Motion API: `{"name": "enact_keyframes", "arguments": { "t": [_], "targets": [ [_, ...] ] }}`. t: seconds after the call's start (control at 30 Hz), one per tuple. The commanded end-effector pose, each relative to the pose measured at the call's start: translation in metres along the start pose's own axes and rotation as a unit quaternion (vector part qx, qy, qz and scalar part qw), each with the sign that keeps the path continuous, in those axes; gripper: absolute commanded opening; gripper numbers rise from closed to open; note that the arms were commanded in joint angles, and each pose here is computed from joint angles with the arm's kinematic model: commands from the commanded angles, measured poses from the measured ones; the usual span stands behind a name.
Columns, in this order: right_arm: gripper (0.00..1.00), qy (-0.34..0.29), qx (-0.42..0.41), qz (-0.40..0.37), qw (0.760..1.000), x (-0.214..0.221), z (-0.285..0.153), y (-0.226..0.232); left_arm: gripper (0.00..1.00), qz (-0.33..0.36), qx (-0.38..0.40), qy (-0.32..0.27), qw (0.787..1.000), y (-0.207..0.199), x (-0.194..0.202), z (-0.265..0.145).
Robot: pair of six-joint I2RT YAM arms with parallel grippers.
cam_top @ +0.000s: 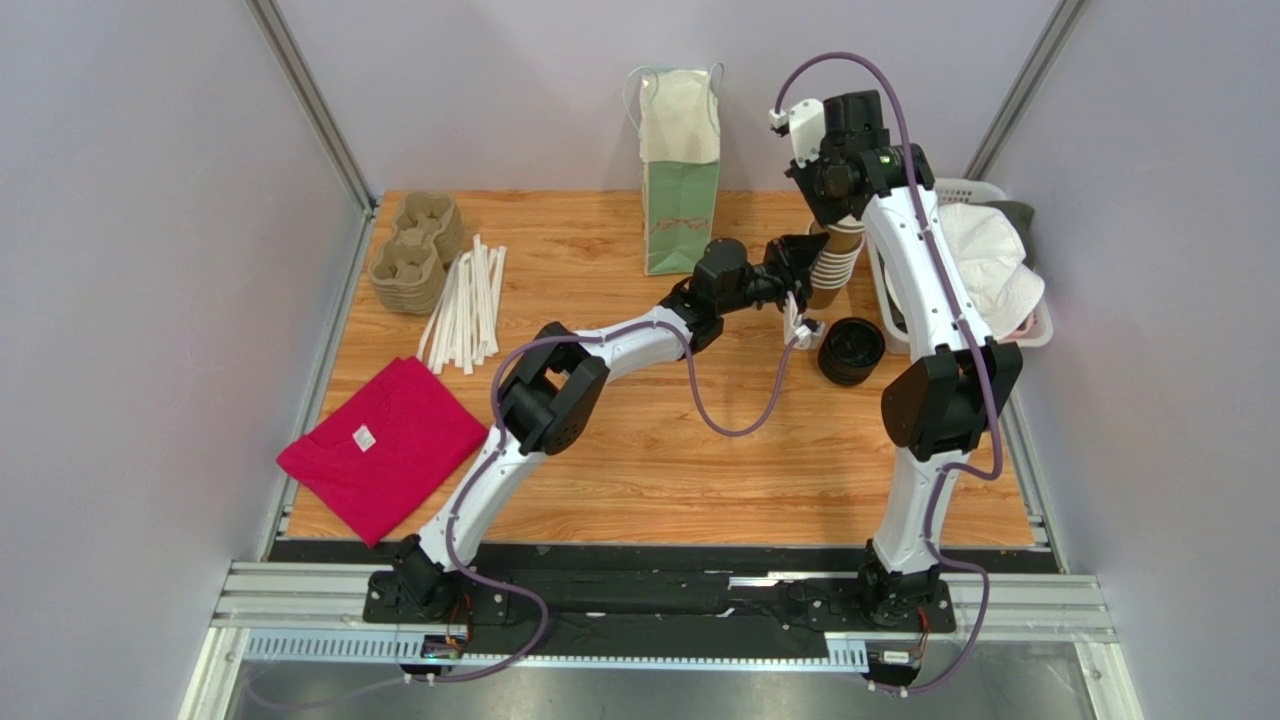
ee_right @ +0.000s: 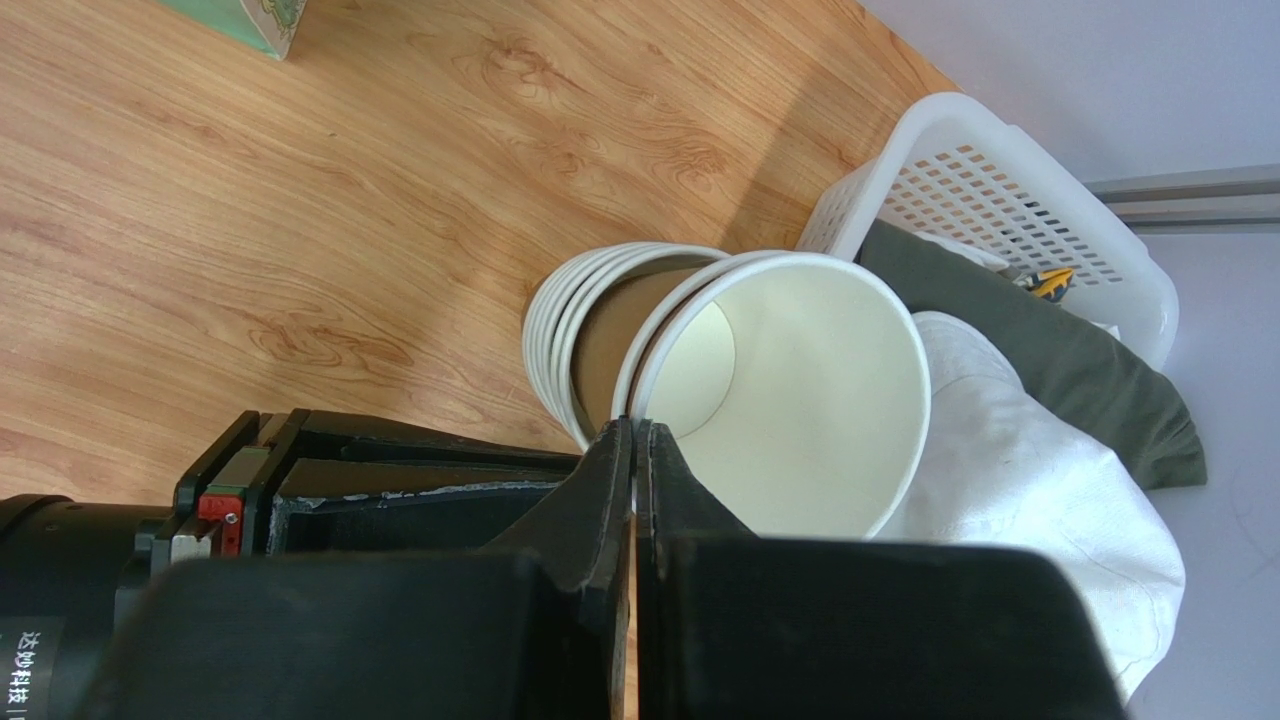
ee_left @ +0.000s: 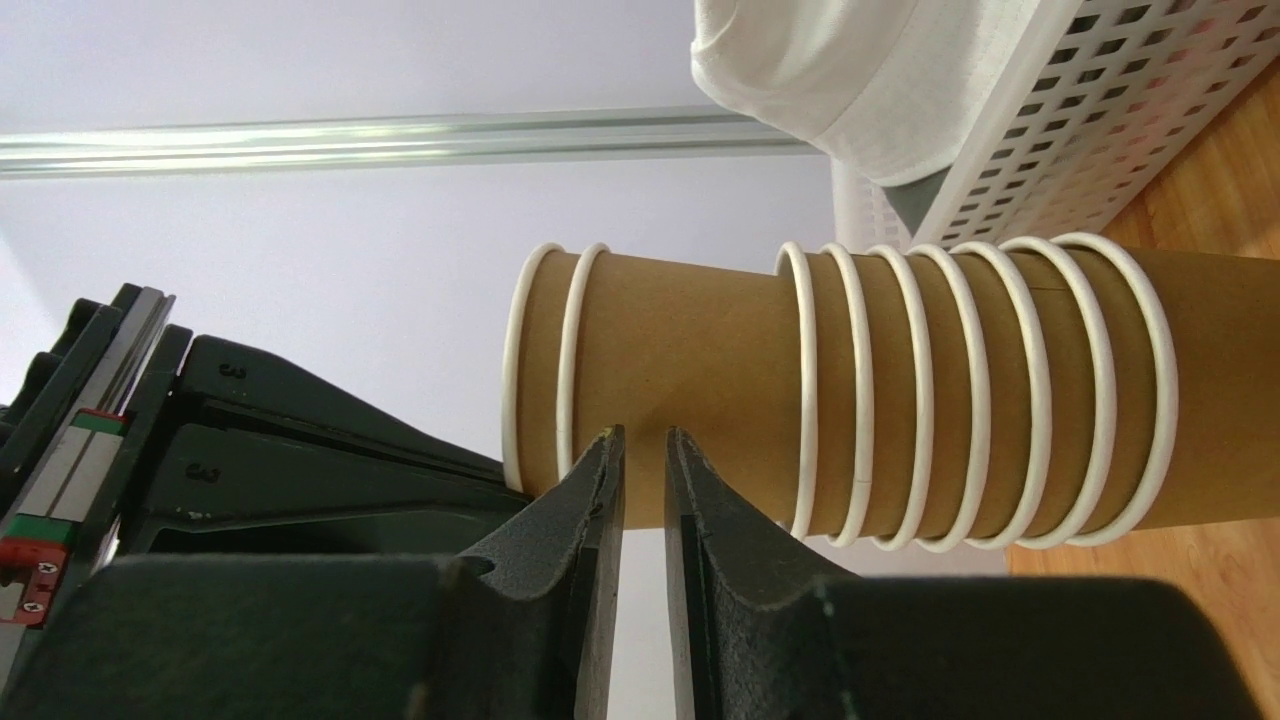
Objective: Pack the takeout coffee
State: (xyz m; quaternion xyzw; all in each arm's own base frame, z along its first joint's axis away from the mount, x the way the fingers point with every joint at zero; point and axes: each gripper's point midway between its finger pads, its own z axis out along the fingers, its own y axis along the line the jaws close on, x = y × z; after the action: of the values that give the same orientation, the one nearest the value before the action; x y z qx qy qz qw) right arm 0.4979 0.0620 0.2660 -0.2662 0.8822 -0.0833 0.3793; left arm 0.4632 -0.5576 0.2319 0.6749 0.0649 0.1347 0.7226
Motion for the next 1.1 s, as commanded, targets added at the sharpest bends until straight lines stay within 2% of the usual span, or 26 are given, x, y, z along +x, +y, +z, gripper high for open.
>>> {"name": "enact_keyframes", "arguments": {
  "t": [0.0,0.37,1.07],
  "targets": [
    [0.00,-0.025,0.010,0.009,1.000,-0.010,-0.006,-0.008,0.24,0.025,-0.041,-0.012,0.999,0.042,-0.010,0.002],
    [0.00,-0.025,0.009,0.008,1.000,-0.011,-0.006,-0.008,0.24,0.030,-0.051,-0.006,0.998,0.051,-0.005,0.006],
    [0.00,-0.028,0.008,0.008,1.000,-0.010,-0.012,-0.008,0.24,0.018,-0.021,0.015,0.999,0.034,0.009,0.014]
  ]
}}
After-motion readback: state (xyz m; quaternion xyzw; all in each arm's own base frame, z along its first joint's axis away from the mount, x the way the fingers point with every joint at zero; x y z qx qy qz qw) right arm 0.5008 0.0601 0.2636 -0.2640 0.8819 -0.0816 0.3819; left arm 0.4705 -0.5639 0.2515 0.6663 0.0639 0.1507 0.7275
